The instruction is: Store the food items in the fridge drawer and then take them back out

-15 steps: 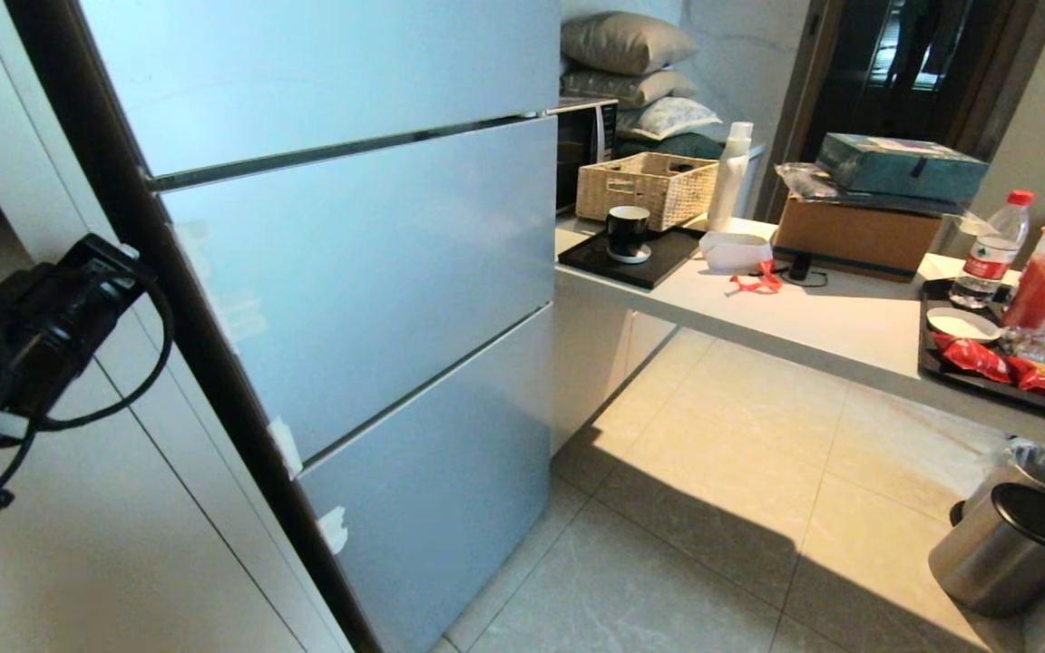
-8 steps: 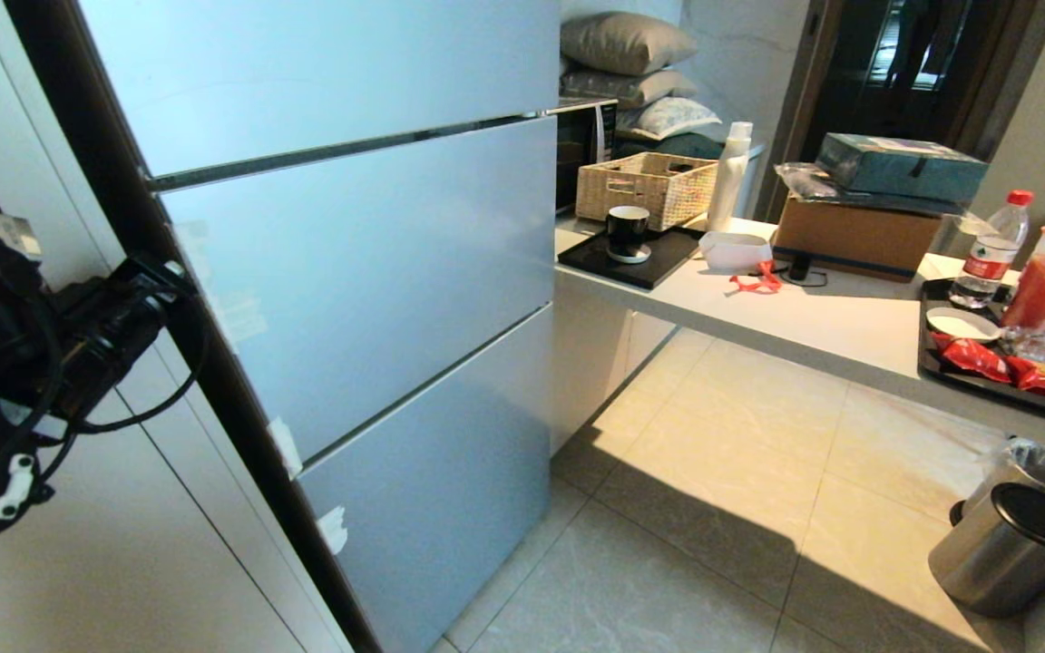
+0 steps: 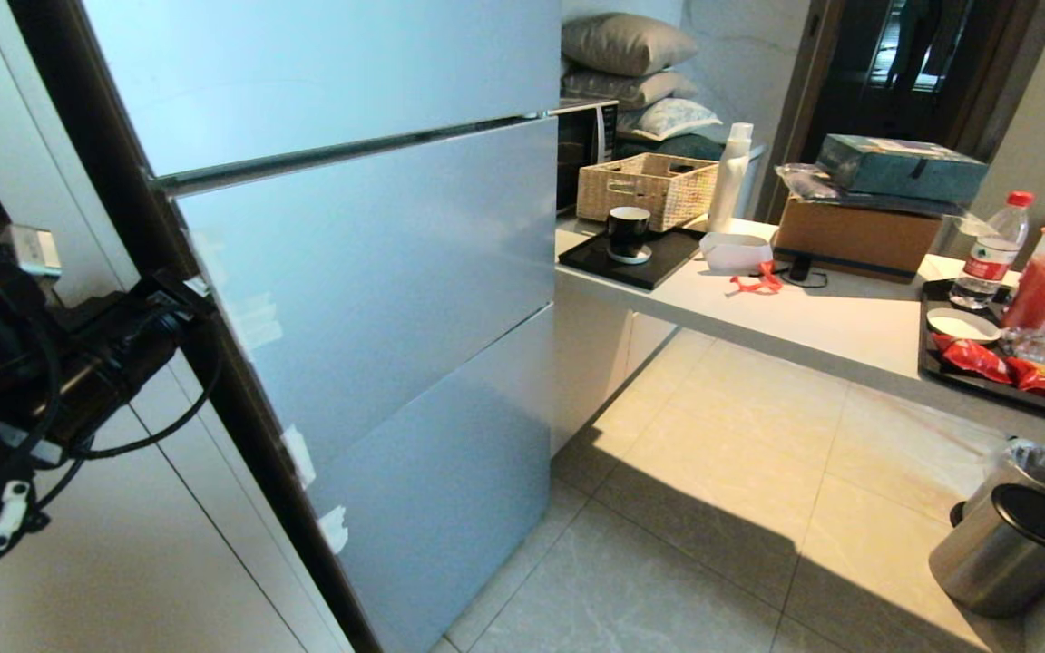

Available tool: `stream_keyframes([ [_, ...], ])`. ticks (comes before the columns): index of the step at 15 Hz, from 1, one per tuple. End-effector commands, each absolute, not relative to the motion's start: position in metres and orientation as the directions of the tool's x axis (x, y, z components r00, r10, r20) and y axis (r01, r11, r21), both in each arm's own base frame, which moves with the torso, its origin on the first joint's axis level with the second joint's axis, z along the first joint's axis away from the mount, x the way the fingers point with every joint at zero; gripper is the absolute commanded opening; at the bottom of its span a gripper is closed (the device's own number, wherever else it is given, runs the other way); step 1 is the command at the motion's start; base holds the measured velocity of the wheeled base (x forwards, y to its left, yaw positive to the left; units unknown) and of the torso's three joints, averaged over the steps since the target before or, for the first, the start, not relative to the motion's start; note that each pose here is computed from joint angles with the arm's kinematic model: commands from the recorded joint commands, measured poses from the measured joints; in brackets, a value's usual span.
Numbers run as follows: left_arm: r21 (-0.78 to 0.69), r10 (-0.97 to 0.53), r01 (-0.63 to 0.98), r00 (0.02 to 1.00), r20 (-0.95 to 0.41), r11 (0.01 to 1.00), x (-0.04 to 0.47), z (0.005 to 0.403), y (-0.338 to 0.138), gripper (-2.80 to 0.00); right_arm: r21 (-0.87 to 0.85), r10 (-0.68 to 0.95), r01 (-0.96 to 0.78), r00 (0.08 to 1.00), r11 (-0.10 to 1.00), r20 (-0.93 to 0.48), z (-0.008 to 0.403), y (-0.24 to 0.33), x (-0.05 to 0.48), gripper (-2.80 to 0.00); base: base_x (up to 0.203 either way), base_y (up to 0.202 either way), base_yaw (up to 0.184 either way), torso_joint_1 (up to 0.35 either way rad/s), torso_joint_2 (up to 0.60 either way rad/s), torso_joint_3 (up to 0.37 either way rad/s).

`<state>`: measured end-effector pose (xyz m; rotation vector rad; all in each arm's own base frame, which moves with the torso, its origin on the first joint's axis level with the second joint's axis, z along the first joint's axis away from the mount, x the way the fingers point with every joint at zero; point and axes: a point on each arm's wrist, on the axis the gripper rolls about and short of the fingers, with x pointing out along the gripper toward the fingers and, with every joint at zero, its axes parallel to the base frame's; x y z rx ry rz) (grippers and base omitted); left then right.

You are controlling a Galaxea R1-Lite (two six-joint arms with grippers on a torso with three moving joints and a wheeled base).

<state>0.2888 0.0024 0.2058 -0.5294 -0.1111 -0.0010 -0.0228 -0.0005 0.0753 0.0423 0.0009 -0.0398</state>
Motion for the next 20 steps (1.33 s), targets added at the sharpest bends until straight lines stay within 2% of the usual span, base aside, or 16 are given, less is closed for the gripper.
stream_keyframes([
  [1,-0.504,-0.005,0.070,0.992,0.129,0.861,0.277,0.212,-0.004,-2.80,0.044,-0.038,0.038,0.999,0.998,-0.002,0.075,-0.001,-0.023,-2.80,0.000,0.000,0.000,0.000,0.00,0.000],
  [9,-0.498,-0.169,0.201,0.979,0.109,0.843,0.242,0.206,-0.035,-2.80,0.046,-0.040,0.040,0.999,0.998,-0.003,0.075,0.000,-0.023,-2.80,0.000,0.000,0.000,0.000,0.00,0.000],
  [16,-0.488,-0.431,0.440,0.892,0.139,0.754,0.185,0.208,-0.081,-2.80,0.046,-0.040,0.040,0.999,0.998,-0.003,0.075,0.000,-0.023,-2.80,0.000,0.000,0.000,0.000,0.00,0.000],
  [20,-0.485,-0.452,0.461,0.880,0.144,0.743,0.184,0.210,-0.087,-2.80,0.045,-0.040,0.040,0.999,0.998,-0.002,0.075,0.000,-0.023,-2.80,0.000,0.000,0.000,0.000,0.00,0.000],
])
